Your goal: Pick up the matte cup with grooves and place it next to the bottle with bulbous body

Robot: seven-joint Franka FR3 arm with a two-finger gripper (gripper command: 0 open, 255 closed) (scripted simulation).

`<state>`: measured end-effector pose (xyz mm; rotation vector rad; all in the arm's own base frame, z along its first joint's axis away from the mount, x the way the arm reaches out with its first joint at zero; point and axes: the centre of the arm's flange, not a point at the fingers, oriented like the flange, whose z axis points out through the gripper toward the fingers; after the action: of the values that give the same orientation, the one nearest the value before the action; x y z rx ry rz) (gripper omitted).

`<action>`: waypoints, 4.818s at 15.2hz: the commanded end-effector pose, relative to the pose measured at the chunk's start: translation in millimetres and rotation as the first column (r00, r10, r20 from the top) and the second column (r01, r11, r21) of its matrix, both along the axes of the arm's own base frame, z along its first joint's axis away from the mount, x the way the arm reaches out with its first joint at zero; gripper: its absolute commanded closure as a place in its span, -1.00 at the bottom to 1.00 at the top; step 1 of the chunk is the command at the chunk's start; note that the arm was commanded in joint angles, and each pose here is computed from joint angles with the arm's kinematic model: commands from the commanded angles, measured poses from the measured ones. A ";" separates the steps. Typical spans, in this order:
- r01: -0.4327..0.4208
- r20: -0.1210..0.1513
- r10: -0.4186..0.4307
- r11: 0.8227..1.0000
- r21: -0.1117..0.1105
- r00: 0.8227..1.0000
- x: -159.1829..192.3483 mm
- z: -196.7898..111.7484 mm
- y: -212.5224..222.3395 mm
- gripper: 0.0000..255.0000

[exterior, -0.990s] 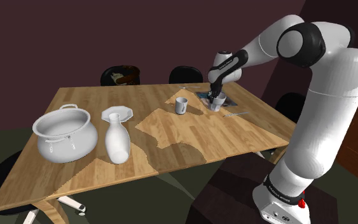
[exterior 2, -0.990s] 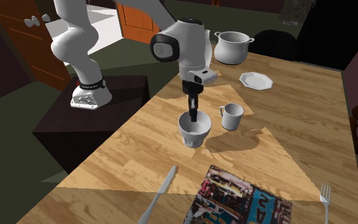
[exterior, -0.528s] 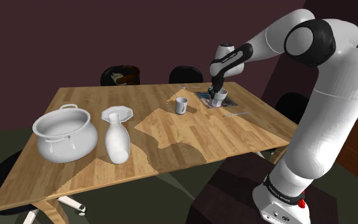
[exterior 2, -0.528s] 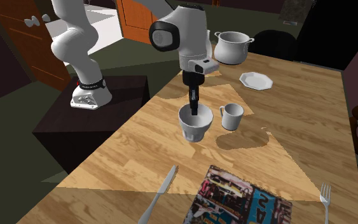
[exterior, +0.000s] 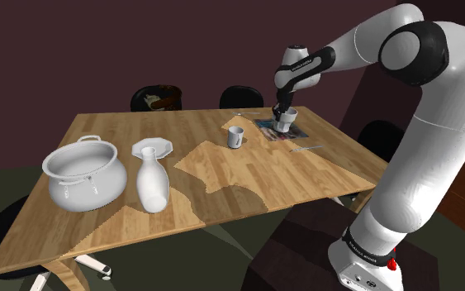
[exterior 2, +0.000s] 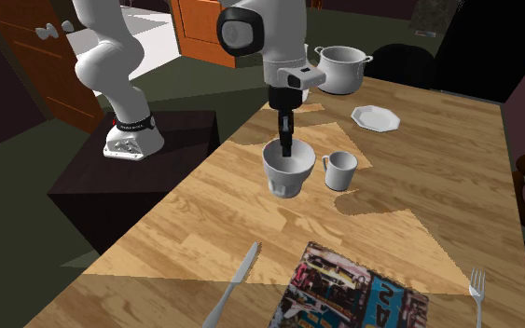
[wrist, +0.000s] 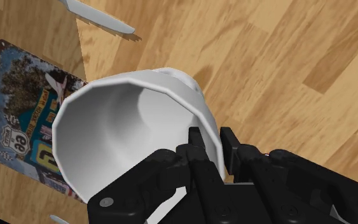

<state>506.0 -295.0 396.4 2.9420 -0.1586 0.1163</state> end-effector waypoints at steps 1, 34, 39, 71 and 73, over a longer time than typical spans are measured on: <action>0.000 0.000 0.000 1.000 0.000 1.000 -0.8 11.3 0.6 1.00; 0.000 0.000 0.000 1.000 0.000 1.000 0.2 177.8 13.7 1.00; 0.000 0.000 0.000 1.000 0.000 1.000 5.1 177.9 79.5 1.00; 0.000 0.000 0.000 1.000 0.000 1.000 36.5 178.4 500.8 1.00; 0.000 0.000 0.000 1.000 0.000 1.000 38.4 178.4 527.1 1.00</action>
<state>542.5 220.8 573.1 2.9417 -0.1564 0.1158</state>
